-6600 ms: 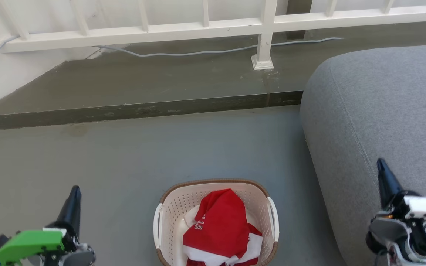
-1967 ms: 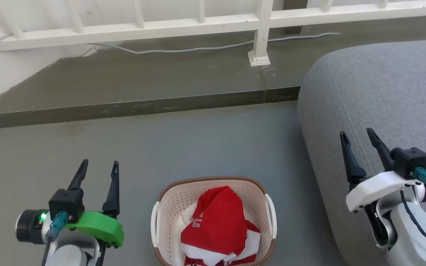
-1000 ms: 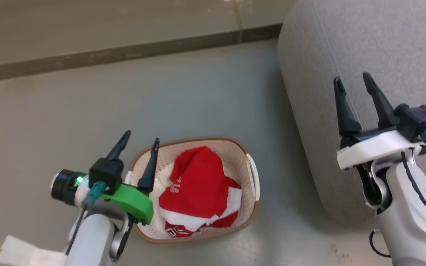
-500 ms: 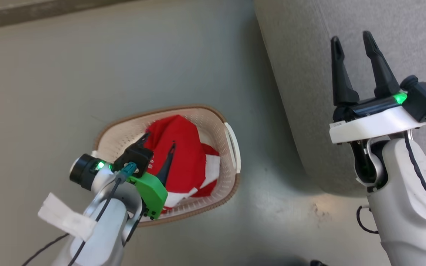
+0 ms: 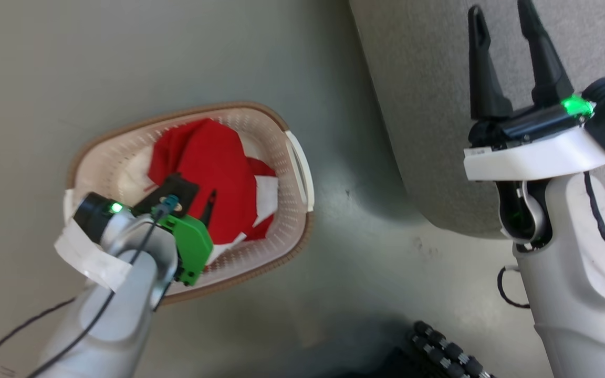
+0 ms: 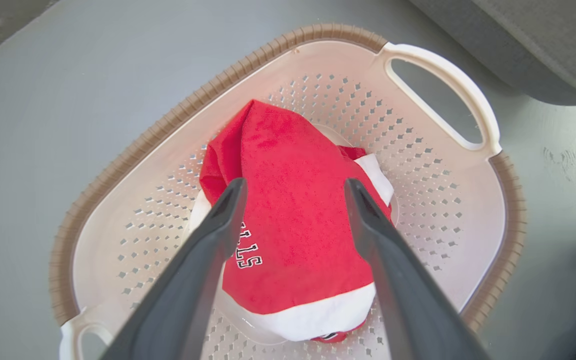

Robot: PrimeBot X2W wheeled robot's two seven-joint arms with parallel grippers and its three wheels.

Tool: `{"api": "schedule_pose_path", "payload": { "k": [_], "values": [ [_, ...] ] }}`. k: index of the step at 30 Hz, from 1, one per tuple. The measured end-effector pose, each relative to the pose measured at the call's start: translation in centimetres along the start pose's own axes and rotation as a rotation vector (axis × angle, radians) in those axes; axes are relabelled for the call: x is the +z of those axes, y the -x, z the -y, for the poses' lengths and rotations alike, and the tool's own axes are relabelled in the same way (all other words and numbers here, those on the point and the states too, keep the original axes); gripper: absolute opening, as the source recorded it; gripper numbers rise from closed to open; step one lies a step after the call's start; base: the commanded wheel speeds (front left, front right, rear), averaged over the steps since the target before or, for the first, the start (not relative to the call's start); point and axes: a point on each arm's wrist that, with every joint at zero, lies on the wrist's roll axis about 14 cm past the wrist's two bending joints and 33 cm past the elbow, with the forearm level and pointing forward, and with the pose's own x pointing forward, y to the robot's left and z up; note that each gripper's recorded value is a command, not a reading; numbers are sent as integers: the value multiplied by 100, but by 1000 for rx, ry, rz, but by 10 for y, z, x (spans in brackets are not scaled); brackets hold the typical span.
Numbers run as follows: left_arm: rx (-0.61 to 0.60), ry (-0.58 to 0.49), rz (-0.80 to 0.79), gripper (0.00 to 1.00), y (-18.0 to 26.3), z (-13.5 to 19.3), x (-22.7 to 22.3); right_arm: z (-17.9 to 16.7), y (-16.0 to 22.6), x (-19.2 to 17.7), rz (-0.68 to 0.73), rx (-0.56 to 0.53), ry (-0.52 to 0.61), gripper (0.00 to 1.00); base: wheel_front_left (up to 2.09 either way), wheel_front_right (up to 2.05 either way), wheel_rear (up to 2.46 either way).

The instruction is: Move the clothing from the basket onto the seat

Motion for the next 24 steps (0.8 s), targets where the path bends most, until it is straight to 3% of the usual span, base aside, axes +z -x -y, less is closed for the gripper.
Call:
{"api": "schedule_pose_path", "payload": {
  "k": [9, 24],
  "values": [
    [-30, 14, -135, 100, -29, -16, -48, 8, -7, -21, -37, -8, 15, 100, 0, 0, 0],
    [-5, 53, -268, 100, -60, -42, -89, 20, -4, -54, -114, -39, 31, 100, 0, 0, 0]
  ]
}}
